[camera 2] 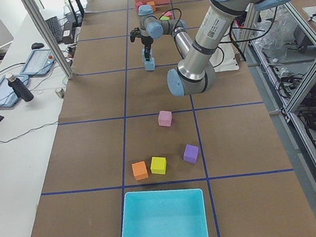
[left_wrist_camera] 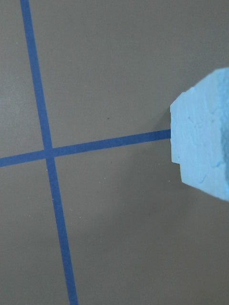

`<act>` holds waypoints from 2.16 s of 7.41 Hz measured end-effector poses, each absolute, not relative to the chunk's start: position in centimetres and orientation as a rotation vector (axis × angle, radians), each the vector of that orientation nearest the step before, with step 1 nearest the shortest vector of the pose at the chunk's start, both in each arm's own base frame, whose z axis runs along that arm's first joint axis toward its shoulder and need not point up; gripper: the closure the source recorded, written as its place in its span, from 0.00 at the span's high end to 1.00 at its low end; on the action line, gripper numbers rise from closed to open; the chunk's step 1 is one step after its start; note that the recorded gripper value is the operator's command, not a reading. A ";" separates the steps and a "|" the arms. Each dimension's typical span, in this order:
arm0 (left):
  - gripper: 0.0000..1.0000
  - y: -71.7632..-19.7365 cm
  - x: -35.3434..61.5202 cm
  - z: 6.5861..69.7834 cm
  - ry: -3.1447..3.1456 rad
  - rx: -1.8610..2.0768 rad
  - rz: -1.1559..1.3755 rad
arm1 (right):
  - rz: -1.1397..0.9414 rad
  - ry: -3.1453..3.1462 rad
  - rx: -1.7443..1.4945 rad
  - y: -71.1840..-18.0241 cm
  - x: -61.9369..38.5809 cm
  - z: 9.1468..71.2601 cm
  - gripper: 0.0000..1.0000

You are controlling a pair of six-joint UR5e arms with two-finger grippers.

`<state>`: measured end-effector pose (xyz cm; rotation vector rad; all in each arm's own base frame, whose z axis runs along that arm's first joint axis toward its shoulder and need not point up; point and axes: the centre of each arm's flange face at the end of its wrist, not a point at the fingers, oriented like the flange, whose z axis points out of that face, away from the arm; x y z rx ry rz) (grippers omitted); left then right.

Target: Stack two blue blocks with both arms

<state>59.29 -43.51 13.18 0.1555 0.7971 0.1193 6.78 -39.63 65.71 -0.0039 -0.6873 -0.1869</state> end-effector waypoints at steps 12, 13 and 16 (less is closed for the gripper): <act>0.97 -42.4 61.1 13.1 0.794 0.151 0.151 | -0.184 -0.688 -0.005 -39.6 6.8 65.7 1.00; 0.97 -42.3 61.0 12.9 0.799 0.152 0.153 | -0.183 -0.689 -0.005 -39.6 6.8 65.7 1.00; 0.97 -44.2 56.7 10.5 0.857 0.136 0.132 | -0.183 -0.689 -0.003 -39.7 6.8 65.6 1.00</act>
